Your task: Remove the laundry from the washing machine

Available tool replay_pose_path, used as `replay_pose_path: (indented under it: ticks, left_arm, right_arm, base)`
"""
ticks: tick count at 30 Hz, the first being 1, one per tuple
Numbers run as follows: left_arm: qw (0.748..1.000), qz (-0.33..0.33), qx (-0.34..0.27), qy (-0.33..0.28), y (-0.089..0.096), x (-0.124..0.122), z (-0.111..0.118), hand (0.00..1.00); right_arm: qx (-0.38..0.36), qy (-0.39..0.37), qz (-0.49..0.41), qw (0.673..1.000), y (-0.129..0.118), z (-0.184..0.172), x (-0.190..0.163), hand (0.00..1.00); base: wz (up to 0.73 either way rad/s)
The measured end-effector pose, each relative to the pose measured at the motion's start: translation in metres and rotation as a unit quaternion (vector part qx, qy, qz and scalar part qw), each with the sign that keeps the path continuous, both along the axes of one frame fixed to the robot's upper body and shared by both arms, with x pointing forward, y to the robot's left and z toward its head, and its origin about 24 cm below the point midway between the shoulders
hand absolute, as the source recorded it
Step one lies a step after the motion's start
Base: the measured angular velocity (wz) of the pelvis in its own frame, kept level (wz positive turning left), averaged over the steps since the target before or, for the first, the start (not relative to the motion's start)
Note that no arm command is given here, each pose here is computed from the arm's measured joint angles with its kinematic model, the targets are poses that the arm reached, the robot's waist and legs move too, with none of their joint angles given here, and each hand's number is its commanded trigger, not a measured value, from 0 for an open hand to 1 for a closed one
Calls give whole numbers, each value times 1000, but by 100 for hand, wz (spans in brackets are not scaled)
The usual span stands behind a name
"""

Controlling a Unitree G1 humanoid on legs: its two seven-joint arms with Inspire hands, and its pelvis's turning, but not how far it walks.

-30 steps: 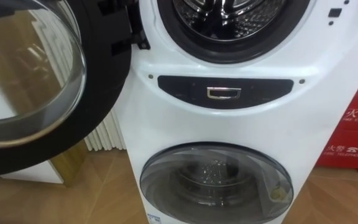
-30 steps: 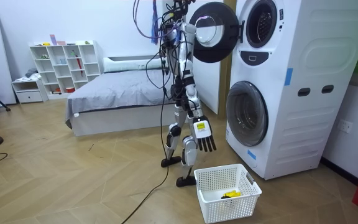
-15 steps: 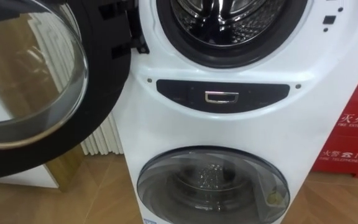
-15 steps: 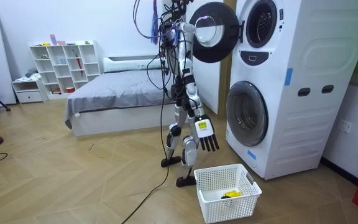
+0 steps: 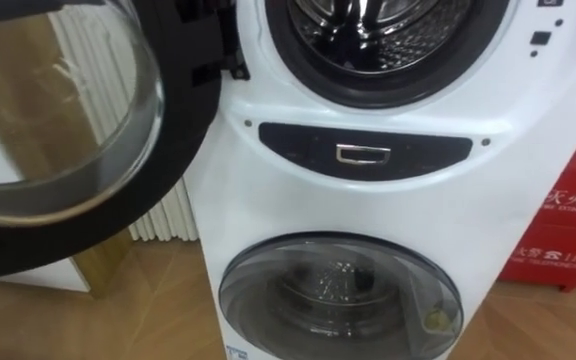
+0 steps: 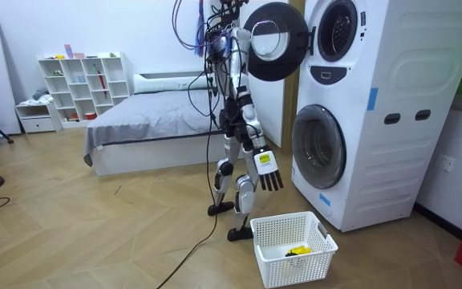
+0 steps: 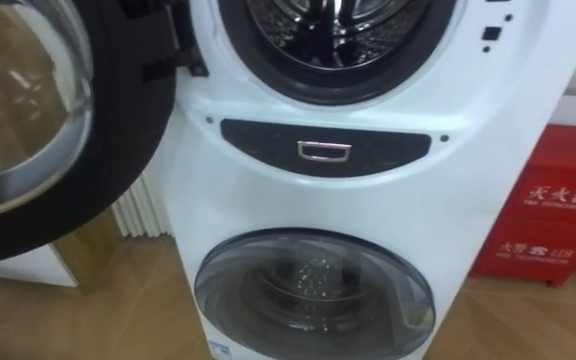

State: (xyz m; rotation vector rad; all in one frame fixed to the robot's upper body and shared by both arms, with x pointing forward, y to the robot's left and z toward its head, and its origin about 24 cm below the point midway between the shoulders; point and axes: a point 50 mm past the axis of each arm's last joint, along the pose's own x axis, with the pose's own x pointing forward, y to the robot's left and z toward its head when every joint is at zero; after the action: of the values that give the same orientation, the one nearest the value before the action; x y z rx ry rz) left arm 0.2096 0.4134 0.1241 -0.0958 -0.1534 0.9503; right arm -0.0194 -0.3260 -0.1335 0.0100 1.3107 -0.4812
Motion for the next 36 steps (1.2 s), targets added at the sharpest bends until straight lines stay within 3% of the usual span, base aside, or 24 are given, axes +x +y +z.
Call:
replay_pose_path:
  ticks: [7, 8, 15, 21, 28, 30, 34, 36]
  left_arm:
    - [999, -40, 12, -10, -21, 12, 3, 0]
    - [998, -62, 22, -19, -31, 17, 8, 0]
    - [997, -74, -10, -23, -46, 20, -13, 0]
    - [995, -101, -15, -7, -60, 26, -25, 0]
    - [991, -137, 6, 7, -82, 27, -27, 0]
    - [987, -152, 46, 23, -94, 20, -25, 0]
    - [975, -215, 54, 24, -119, 18, -26, 0]
    - [950, -303, 71, 13, -147, 18, -21, 0]
  right_arm:
    - [12, -30, 26, 999, 4, -2, 22, 0]
    - [15, -30, 23, 999, 7, -3, 22, 0]
    - [44, 0, 30, 999, 22, -10, 4, 0]
    - [51, 1, 47, 998, 25, -12, 8, 0]
    - [59, 1, 63, 996, 29, -14, 14, 0]
    - [63, 3, 66, 996, 32, -15, 14, 0]
    - [71, 10, 80, 994, 37, -17, 18, 0]
    - [79, 10, 97, 992, 43, -19, 25, 0]
  base:
    - [18]
    - [0]
    - [0]
    - [0]
    - [6]
    - [0]
    - [4]
    - [0]
